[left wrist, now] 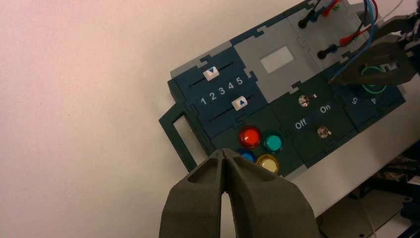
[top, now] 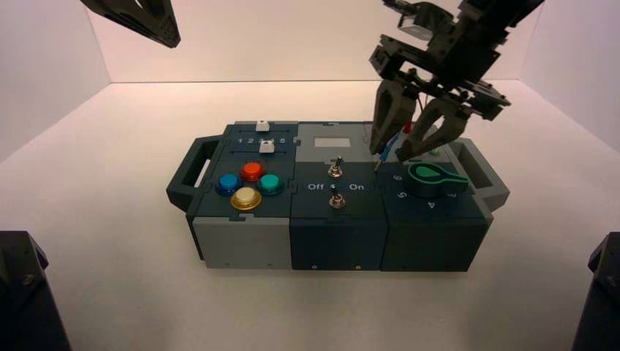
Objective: Insert the blue wire.
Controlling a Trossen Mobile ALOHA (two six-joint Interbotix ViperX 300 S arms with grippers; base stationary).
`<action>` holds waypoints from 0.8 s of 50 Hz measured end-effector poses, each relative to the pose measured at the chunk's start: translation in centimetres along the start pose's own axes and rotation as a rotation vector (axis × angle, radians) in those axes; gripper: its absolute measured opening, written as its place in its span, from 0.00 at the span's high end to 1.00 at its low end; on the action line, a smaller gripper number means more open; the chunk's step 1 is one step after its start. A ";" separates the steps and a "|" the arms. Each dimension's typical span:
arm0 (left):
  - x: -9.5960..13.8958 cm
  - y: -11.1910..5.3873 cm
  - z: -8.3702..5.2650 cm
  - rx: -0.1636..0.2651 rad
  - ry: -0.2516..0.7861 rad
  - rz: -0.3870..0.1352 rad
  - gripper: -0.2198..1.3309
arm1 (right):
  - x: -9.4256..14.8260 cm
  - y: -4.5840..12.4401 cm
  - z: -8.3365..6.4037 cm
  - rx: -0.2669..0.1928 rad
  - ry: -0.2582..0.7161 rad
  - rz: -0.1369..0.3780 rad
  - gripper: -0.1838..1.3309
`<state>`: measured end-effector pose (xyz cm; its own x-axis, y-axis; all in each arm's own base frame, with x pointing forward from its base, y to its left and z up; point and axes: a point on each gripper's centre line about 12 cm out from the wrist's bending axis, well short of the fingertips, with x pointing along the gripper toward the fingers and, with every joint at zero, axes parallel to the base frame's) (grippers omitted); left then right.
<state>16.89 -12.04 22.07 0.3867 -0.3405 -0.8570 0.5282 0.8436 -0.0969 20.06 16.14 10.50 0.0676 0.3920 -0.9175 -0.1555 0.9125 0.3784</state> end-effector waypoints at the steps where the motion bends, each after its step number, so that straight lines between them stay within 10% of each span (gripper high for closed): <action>1: 0.0 0.0 0.0 0.000 0.002 0.000 0.97 | 0.0 0.0 0.1 0.000 -0.003 0.000 0.19; 40: -1.2 -0.1 -0.1 0.006 -0.040 0.000 0.97 | -0.1 0.3 0.2 -0.006 -0.003 0.003 0.27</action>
<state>16.32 -11.64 23.10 0.4160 -0.3571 -0.8363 0.5327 0.8411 -0.0941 20.21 16.45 10.70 0.0704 0.3953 -0.9158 -0.1619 0.9105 0.3806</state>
